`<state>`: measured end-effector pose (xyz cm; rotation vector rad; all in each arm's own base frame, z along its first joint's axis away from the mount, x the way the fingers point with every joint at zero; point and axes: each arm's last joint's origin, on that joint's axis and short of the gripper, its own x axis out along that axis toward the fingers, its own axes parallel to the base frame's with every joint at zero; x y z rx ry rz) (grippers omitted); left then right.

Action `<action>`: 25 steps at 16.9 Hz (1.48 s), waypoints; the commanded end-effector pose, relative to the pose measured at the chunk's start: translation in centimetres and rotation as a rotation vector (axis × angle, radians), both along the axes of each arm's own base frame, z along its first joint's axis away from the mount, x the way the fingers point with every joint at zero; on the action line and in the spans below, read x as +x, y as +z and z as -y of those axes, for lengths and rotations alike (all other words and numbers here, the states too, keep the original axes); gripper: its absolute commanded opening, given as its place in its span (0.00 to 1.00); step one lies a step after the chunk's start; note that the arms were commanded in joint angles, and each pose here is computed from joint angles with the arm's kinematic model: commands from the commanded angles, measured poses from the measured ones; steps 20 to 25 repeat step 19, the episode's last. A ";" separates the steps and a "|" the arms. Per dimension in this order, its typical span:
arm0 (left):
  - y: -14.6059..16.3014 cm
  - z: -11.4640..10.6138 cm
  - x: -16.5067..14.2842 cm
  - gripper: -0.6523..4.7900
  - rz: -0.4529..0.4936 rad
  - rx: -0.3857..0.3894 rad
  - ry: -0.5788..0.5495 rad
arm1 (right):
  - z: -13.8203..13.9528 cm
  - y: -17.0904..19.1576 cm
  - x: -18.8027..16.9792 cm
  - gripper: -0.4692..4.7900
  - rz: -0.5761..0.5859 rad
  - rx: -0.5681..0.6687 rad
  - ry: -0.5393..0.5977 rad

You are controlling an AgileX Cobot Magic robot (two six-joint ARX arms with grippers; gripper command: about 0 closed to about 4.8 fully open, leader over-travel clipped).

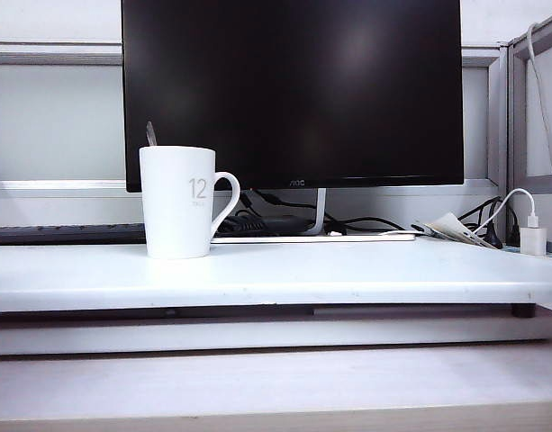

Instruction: Pick up a spoon and stir the liquid in the cup.

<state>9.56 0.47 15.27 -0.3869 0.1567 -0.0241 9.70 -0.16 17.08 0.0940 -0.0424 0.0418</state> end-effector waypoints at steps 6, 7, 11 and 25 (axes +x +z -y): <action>0.8 -0.6 0.1 0.15 0.065 0.474 0.156 | 0.0 0.1 0.0 0.13 0.021 -0.079 -0.008; 0.8 -0.6 0.1 0.15 0.066 0.475 0.156 | 0.0 0.1 0.0 0.13 0.024 -0.079 -0.004; 0.8 -0.6 0.1 0.15 0.064 0.475 0.156 | 0.0 0.0 0.0 0.13 0.018 -0.078 -0.004; 0.8 -0.6 0.1 0.15 0.064 0.475 0.156 | 0.0 0.0 0.0 0.13 0.018 -0.078 -0.004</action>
